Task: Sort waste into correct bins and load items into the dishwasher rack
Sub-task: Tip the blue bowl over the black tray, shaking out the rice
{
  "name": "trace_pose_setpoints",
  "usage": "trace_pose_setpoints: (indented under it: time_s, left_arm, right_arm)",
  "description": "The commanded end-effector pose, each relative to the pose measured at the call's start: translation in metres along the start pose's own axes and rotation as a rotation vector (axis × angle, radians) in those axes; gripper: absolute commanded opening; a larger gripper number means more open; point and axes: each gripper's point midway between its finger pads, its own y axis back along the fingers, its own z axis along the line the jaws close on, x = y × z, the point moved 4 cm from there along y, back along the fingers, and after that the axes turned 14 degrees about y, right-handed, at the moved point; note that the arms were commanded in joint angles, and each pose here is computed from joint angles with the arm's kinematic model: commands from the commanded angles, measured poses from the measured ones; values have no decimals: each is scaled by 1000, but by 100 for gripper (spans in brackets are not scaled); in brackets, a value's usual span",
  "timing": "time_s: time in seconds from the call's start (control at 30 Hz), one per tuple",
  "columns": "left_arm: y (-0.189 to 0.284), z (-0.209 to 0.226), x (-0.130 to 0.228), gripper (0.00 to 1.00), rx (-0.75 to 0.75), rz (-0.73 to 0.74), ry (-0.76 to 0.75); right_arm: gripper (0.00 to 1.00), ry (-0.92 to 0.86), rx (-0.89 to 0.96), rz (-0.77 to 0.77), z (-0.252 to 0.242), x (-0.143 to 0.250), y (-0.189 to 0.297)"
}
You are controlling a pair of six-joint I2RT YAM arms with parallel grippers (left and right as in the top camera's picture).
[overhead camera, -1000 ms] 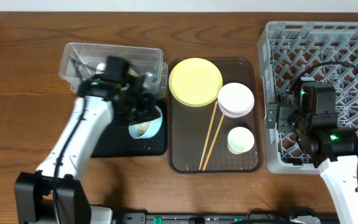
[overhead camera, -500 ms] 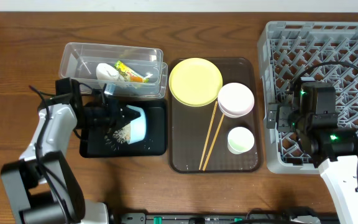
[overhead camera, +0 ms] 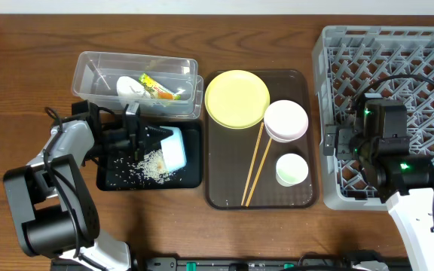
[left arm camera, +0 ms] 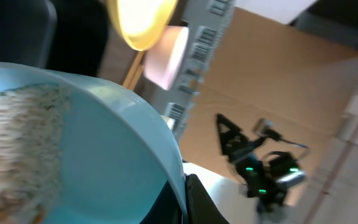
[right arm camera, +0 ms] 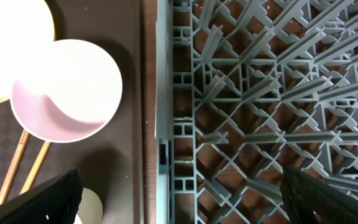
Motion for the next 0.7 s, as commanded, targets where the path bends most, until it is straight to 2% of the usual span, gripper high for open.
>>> trace_pose_setpoints:
  time_s: [0.0, 0.23, 0.67]
  left_arm:
    - [1, -8, 5, 6, 80, 47, 138]
    - [2, -15, 6, 7, 123, 84, 278]
    - [13, -17, 0, 6, 148, 62, 369]
  right_arm:
    - [99, 1, 5, -16, -4, -5, 4]
    - [99, 2, 5, -15, -4, -5, 4]
    - [99, 2, 5, -15, -4, -5, 4]
